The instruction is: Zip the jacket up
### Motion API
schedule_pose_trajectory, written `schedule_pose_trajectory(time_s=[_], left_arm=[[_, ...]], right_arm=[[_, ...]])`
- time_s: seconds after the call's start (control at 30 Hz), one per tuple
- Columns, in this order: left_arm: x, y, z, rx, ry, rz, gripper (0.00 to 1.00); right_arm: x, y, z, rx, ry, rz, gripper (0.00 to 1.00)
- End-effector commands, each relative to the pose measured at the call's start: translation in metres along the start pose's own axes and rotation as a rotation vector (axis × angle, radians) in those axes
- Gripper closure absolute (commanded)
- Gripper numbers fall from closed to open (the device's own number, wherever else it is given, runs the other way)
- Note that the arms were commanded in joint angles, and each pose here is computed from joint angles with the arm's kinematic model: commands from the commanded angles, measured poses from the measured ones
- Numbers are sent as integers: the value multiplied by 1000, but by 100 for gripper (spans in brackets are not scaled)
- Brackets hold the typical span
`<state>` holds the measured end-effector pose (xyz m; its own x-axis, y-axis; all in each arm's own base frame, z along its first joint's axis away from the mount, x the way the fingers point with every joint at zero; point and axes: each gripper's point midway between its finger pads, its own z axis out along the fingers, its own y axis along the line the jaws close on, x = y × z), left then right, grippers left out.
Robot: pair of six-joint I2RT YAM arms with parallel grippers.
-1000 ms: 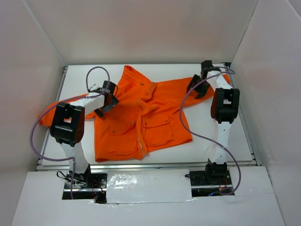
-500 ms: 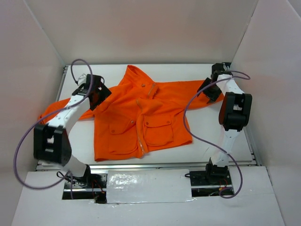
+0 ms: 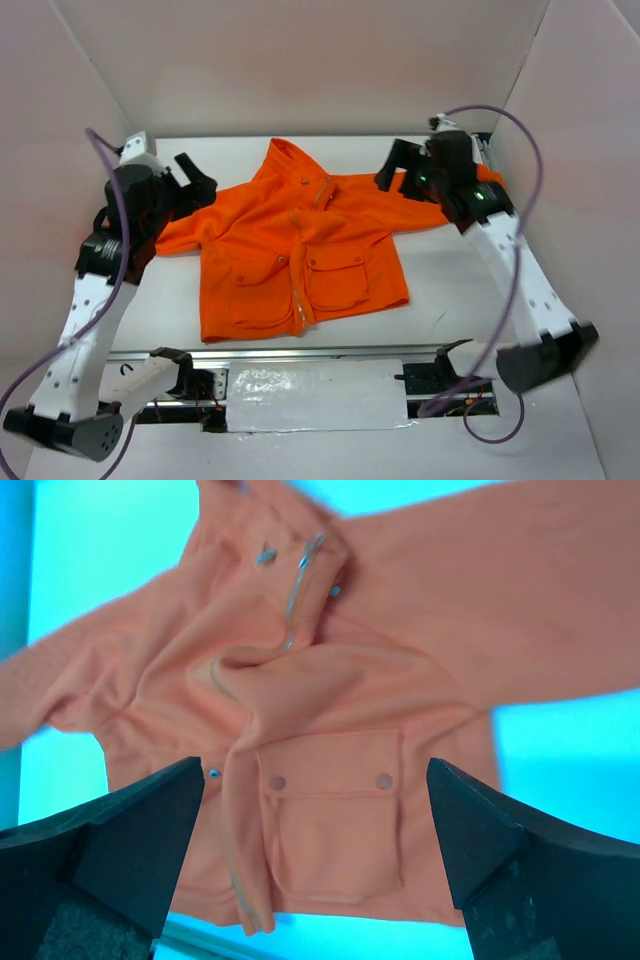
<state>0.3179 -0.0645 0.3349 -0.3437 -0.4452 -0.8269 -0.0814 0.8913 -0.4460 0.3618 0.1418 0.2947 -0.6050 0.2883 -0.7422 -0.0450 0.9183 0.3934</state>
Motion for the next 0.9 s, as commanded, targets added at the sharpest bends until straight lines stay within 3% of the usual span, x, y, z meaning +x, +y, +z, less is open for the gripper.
schedule_pose_trajectory(time_s=[0.0,0.03,0.2,0.37,0.87], left_arm=[[-20,43,-52,-207,-96,83,0],[-22,59,-63,-285,-122,87,1],[-24,74,-112,-305,-203,62,1],[-9,92,-143,-335,-216,77,1],[5,107,-149,-375,-205,96,1]], right_arm=[[-18,-26,-77,62,-198,-5,0],[-16,-32,-93,77,-232,-1,0],[-1,-45,-182,31,-464,41,0],[15,-45,-230,-79,-563,59,0],[22,-56,-241,-65,-582,76,0]])
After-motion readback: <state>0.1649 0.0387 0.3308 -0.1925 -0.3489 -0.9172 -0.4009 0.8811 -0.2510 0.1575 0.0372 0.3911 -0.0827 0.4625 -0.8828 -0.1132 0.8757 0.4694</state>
